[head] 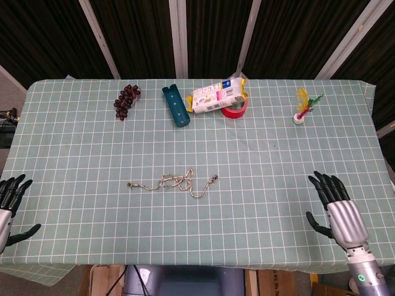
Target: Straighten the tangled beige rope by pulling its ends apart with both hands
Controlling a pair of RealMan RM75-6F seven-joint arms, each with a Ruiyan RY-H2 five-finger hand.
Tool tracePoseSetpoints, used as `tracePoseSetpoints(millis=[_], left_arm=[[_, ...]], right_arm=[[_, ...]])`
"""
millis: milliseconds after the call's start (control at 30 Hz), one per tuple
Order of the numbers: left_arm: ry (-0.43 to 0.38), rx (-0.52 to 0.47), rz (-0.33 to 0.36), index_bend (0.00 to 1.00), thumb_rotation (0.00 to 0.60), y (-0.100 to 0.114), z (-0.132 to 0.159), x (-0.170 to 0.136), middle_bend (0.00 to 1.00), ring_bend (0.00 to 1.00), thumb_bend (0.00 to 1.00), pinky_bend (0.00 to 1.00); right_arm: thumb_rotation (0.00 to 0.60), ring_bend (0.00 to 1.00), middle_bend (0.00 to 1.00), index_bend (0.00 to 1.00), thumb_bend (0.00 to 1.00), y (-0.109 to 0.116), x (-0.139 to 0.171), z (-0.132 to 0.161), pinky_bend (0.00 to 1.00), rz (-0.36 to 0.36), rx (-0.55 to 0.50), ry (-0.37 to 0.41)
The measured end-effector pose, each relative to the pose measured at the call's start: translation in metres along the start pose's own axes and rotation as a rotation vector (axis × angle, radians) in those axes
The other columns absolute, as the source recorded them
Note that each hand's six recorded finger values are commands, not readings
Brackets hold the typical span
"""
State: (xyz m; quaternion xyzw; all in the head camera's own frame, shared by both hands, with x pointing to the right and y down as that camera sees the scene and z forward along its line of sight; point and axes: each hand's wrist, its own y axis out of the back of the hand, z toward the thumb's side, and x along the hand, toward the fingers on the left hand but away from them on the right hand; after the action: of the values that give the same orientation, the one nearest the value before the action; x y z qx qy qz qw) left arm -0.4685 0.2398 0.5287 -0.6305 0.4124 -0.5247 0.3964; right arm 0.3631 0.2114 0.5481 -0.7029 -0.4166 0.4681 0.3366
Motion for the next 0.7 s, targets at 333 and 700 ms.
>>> tracePoseSetpoints(millis=[333,700], left_arm=[[-0.008,0.002,-0.006,0.06,0.6,-0.002,0.002,0.001,0.0,0.0,0.05,0.0],[-0.014,-0.005,-0.012,0.06,0.6,-0.003,0.001,0.003,0.0,0.0,0.05,0.0]], right_arm=[[0.6,0.0,0.11,0.35,0.41,-0.024,-0.062,0.067,0.0,0.09,-0.086,0.134],[0.6,0.0,0.13,0.48,0.41,-0.091,-0.088,0.122,0.0,0.208,-0.081,0.188]])
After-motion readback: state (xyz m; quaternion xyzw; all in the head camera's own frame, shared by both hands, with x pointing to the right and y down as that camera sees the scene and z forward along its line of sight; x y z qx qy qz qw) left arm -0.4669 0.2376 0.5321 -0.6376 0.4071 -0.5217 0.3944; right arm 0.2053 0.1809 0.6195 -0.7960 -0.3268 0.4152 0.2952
